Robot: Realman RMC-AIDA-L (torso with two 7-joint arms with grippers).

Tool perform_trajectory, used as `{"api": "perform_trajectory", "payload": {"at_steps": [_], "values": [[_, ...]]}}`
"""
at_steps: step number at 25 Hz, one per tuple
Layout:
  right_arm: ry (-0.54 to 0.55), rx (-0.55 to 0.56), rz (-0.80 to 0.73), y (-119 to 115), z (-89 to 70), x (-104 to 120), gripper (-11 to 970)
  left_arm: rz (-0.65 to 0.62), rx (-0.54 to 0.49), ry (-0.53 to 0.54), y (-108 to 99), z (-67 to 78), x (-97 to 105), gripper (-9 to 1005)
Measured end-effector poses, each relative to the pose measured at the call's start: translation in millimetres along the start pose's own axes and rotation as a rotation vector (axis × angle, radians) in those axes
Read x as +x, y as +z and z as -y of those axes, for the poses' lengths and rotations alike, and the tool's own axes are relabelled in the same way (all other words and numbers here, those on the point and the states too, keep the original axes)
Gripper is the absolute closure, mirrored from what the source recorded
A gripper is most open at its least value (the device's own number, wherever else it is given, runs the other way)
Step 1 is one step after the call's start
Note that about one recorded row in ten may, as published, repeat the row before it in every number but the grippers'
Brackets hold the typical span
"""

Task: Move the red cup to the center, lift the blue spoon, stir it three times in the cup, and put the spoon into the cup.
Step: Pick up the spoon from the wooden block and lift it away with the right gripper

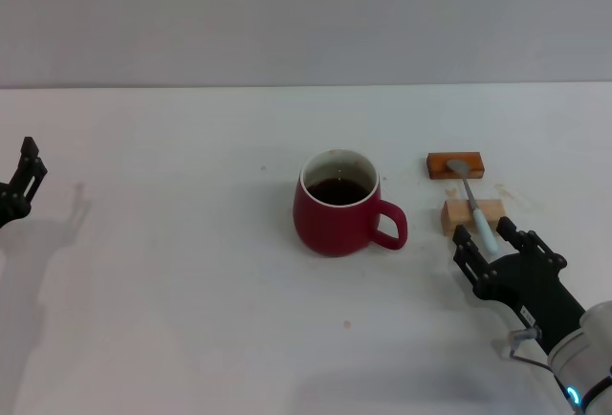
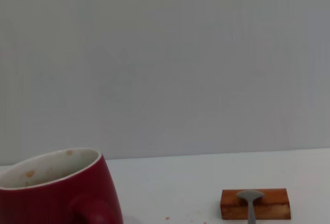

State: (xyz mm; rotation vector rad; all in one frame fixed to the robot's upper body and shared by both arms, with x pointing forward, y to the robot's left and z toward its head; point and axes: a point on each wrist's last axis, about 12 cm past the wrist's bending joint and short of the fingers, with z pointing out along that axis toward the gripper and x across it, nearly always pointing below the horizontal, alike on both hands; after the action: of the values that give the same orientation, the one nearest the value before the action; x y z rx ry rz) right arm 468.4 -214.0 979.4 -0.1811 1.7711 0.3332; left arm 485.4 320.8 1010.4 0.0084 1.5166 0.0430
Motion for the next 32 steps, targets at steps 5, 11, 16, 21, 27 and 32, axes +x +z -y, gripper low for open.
{"api": "perform_trajectory", "payload": {"at_steps": [5,11,16,21,27,32], "values": [[-0.002,-0.001,-0.001,0.7,0.0,-0.2,367,0.000,0.000,0.001,0.0,-0.2,-0.1,139],[0.000,-0.003,0.000,1.0,-0.7,-0.6,470,-0.001,-0.001,0.002,-0.3,-0.8,0.2,140],[0.004,0.001,-0.001,0.1,-0.6,0.1,538,-0.004,-0.003,0.003,-1.2,-1.3,0.7,140],[0.003,0.000,-0.002,-0.4,-0.5,0.4,598,-0.004,-0.003,0.003,-1.5,-1.5,0.8,140],[0.003,-0.001,-0.002,-0.4,-0.6,0.4,647,-0.004,-0.003,0.003,-1.7,-1.6,0.9,139],[0.004,0.000,-0.002,0.6,-0.5,-0.1,653,-0.003,-0.004,0.003,-2.3,-1.9,0.9,139]]}}
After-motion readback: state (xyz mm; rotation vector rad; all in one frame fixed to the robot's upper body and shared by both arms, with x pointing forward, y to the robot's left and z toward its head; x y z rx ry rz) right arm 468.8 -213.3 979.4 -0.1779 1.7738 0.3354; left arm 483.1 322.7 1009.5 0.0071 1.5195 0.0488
